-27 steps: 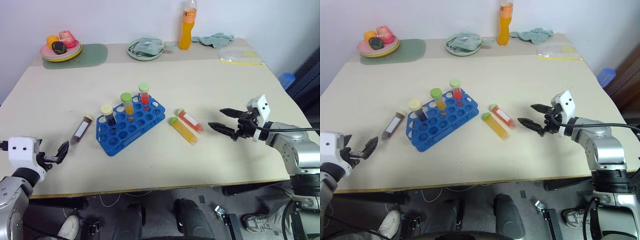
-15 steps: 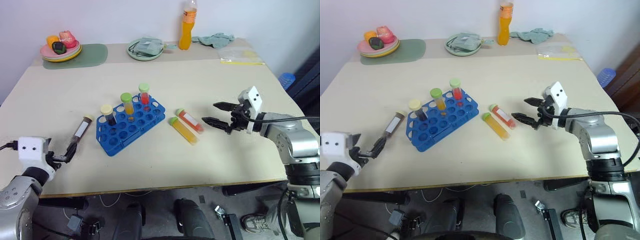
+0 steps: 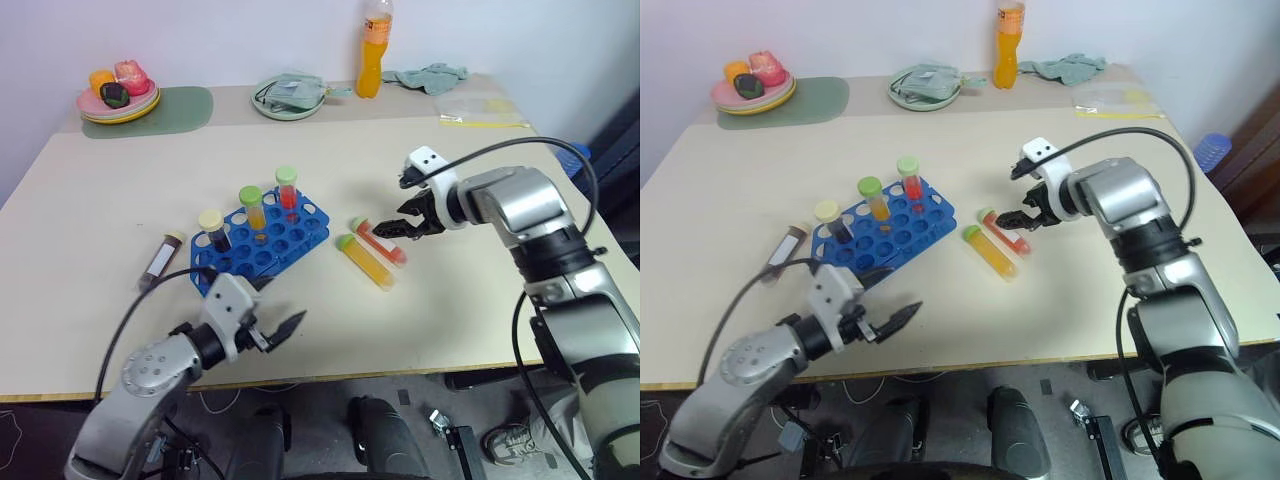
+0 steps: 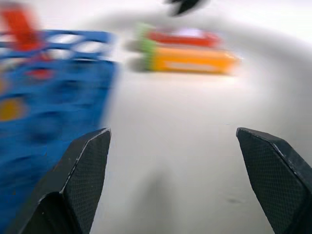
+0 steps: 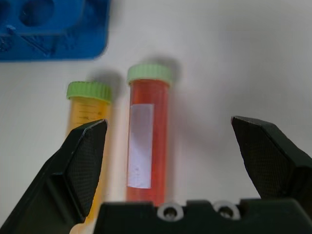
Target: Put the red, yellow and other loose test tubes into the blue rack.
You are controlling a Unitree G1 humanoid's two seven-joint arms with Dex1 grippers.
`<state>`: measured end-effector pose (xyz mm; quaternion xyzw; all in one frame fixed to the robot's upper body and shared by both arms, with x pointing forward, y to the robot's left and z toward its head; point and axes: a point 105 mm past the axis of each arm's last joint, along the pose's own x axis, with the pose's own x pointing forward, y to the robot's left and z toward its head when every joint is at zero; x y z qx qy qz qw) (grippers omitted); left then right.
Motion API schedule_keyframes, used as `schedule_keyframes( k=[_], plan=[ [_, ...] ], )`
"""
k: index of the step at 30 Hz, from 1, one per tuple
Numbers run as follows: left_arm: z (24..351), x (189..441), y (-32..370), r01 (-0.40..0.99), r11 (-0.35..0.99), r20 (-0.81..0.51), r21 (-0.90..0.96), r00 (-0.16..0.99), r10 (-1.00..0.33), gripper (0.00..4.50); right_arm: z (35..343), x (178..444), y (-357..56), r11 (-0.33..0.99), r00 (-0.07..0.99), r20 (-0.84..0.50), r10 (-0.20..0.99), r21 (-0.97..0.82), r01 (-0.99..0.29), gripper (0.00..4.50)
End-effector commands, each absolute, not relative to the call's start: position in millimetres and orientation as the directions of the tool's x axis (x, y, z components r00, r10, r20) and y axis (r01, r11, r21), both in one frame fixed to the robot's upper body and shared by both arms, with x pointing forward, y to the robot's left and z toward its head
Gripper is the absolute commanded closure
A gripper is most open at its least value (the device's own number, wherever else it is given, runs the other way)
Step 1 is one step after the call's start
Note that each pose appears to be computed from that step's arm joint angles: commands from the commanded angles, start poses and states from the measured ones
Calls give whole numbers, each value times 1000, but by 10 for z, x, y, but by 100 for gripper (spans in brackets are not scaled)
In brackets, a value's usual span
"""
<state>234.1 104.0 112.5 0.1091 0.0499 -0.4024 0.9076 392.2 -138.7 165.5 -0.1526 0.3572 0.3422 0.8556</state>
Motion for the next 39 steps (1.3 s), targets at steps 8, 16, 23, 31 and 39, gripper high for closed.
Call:
schedule_keyframes(
  k=[8,16,23,31,39],
  plan=[
    [1188,2247,842,777,598,-129,199,625,-770,24,1729,3990,-1227,705,453,-795,403,-46,-708,0],
    [1187,2240,867,765,608,-126,211,638,-759,0,1549,4095,-1180,721,473,-812,342,-97,-687,183],
    [1179,2262,900,751,626,-123,211,656,-745,0,1707,4003,-1110,614,492,-751,440,-148,-775,375],
    [1234,2504,1450,498,847,-29,185,865,-502,0,2390,3553,-733,431,482,-112,869,-309,-848,375],
    [1360,2681,1674,331,933,76,137,936,-343,0,2353,3486,1,625,582,290,760,-81,-776,375]
  ],
)
